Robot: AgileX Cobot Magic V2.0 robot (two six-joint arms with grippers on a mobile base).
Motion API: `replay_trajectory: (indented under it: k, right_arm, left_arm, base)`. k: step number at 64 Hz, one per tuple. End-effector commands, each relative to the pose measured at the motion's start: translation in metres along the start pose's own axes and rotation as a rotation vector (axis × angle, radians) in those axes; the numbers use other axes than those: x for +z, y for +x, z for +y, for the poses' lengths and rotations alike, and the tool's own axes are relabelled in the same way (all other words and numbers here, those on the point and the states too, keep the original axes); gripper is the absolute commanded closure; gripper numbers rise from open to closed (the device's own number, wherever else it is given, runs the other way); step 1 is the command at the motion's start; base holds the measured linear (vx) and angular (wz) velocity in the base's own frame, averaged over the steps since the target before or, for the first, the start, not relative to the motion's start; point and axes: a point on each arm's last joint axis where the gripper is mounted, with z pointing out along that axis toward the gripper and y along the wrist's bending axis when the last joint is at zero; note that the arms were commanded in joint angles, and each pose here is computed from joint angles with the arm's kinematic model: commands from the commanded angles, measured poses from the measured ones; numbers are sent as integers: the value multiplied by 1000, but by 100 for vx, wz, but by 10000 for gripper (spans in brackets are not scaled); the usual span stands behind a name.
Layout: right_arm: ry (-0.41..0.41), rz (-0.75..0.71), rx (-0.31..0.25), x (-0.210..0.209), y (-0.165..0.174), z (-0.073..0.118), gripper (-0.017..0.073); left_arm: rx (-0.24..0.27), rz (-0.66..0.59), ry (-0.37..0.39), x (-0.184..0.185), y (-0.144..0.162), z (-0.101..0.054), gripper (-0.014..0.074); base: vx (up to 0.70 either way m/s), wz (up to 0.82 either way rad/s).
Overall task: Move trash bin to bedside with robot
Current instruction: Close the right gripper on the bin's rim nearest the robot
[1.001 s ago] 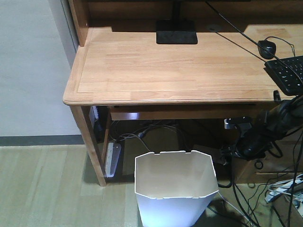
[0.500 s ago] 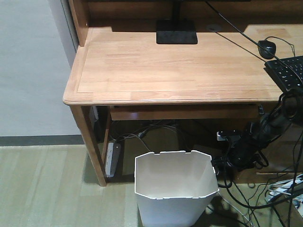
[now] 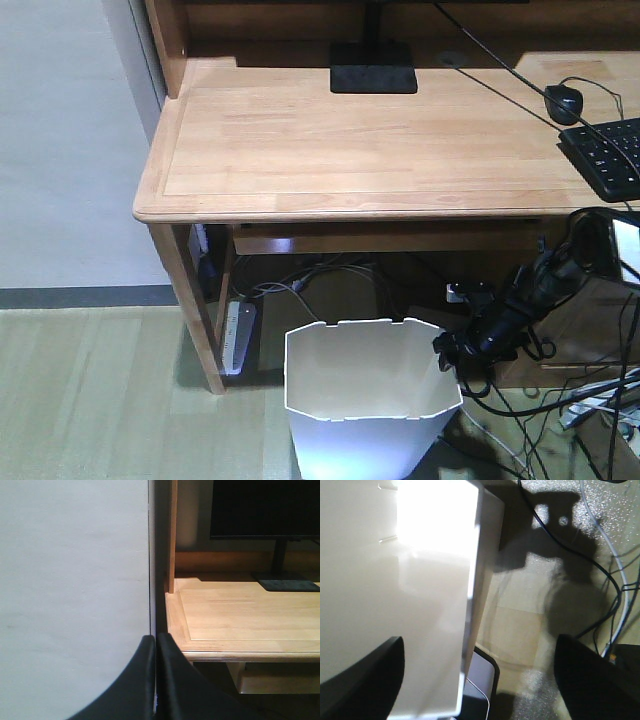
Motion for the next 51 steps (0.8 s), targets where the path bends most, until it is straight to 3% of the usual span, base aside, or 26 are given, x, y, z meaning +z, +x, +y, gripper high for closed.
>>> replay_trajectory:
  k: [1,38,43,51]
  right_arm:
    - [-7,-59,-6,-14,-20,-2,-13]
    - [-110,5,1,38,-38,-6,-4]
    - [-119,12,-2,42,-39,-6,21]
    - [-137,29,-5,47,-39,-6,141]
  left_arm:
    - [-14,-45,-20,1,3,2,599]
    - [-14,-45,-20,1,3,2,599]
    - [-14,-45,-20,1,3,2,599]
    - [-14,-45,-20,1,3,2,599]
  base:
    - [0,0]
    - [0,0]
    - [0,0]
    - [0,0]
